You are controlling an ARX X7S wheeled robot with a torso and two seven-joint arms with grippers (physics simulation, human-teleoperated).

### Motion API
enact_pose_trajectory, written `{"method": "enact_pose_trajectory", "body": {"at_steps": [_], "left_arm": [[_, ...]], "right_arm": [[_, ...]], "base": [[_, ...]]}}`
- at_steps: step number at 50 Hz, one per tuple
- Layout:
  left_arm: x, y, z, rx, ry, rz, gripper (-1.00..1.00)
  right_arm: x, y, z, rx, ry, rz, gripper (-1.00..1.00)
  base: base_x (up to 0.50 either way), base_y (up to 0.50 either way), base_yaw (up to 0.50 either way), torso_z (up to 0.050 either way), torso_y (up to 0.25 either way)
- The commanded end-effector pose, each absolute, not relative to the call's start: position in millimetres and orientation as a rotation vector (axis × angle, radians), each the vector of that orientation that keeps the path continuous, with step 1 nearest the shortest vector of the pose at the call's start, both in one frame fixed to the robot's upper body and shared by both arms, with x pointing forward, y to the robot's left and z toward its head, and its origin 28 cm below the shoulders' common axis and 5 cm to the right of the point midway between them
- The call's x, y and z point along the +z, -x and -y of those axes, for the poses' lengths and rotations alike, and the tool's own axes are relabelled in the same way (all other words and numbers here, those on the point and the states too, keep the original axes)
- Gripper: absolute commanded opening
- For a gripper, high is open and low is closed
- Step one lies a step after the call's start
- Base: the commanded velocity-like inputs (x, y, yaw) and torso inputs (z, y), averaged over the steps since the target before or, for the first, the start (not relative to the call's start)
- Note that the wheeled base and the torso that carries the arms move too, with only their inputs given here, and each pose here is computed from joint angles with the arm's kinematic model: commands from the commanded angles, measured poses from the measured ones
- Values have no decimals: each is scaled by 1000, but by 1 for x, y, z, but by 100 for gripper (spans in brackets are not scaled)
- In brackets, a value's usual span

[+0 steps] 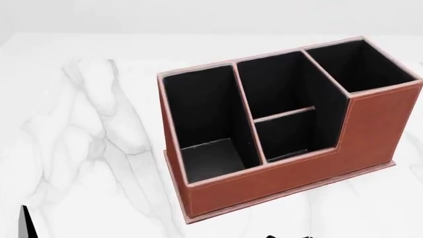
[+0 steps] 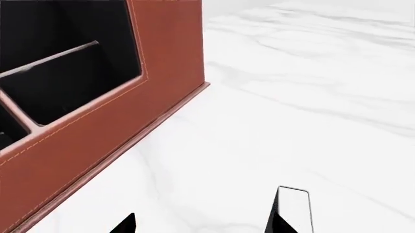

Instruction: Pick up the book and place it in the left compartment of the caddy.

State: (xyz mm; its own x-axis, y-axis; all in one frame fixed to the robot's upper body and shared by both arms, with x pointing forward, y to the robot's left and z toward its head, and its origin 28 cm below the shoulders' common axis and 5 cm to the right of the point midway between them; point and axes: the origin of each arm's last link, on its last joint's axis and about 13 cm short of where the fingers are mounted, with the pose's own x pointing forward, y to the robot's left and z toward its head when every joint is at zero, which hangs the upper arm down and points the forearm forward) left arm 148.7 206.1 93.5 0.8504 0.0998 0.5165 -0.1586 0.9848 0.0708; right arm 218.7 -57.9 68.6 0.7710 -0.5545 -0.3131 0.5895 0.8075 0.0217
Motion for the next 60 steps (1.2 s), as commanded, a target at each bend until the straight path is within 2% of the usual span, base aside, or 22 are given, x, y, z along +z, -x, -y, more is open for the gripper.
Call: {"method": "enact_pose_trajectory", "body": {"at_steps": [1, 15, 36, 60], "left_arm": [[93, -149, -206, 138, -111, 537, 100], [92, -150, -206, 138, -110, 534, 100], [93, -149, -205, 137, -112, 534, 100], [93, -148, -206, 140, -114, 537, 100]], "right_arm": [[71, -212, 58, -627, -115, -312, 100], [72, -211, 58, -619, -74, -279, 100], [72, -208, 68, -731, -78, -237, 100], [61, -207, 73, -804, -109, -336, 100]], "base": [[0, 0, 0, 0, 0], [0, 0, 0, 0, 0], [0, 0, 0, 0, 0], [0, 0, 0, 0, 0]]}}
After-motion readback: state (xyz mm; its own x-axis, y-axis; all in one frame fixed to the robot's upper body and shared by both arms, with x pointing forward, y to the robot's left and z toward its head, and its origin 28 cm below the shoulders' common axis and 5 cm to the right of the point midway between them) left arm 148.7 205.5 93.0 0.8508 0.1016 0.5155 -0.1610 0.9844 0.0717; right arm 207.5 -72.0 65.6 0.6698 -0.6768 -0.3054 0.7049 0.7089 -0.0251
